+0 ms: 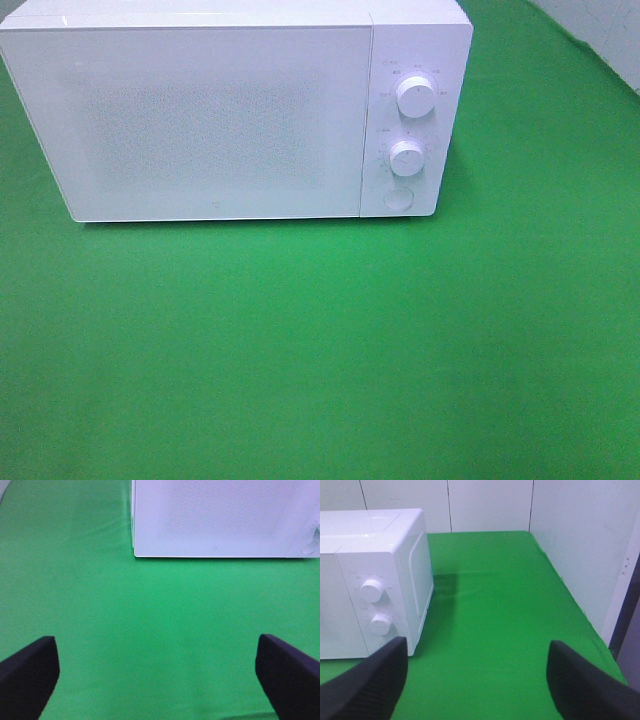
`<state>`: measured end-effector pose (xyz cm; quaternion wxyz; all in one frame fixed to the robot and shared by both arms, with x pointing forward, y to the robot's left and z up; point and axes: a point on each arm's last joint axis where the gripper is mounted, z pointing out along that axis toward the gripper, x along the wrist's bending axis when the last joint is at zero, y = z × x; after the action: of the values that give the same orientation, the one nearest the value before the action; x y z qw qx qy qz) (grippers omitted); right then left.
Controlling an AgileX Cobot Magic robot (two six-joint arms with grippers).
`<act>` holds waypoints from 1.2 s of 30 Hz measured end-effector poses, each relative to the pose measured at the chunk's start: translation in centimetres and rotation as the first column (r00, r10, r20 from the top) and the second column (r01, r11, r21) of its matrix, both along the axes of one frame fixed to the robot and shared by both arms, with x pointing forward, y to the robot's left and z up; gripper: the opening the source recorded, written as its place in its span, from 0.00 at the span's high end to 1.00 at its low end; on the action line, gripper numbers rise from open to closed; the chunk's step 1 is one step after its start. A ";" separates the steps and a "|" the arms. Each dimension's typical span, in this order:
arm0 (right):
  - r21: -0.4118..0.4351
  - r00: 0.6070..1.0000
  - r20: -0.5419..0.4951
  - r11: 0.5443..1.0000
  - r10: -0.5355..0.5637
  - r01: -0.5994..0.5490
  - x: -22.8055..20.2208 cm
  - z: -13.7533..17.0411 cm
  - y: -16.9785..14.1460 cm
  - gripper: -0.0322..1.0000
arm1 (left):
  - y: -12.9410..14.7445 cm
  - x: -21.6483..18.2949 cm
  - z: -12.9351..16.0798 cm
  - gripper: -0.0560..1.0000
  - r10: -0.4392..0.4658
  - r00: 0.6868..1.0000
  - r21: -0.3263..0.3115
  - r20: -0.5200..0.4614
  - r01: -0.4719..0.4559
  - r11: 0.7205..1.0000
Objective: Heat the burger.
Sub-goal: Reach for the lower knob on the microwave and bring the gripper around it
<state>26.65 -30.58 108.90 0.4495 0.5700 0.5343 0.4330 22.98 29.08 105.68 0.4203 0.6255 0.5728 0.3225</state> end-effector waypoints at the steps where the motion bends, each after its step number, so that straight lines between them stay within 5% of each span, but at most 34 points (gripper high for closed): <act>1: 0.000 1.000 0.000 1.000 0.000 0.000 0.0 0.0 0.0 0.25 | 0.0 0.0 0.0 0.01 0.000 1.000 0.000 0.000 0.000 1.000; 36: 0.027 0.995 -0.074 0.997 0.072 -0.070 12.8 -0.9 1.3 0.25 | 0.0 0.0 0.0 0.01 0.000 1.000 0.000 0.000 0.000 1.000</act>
<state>39.41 -29.33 108.01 0.4065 0.5720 0.5653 0.4336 22.98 29.08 105.68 0.4203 0.6255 0.5728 0.3225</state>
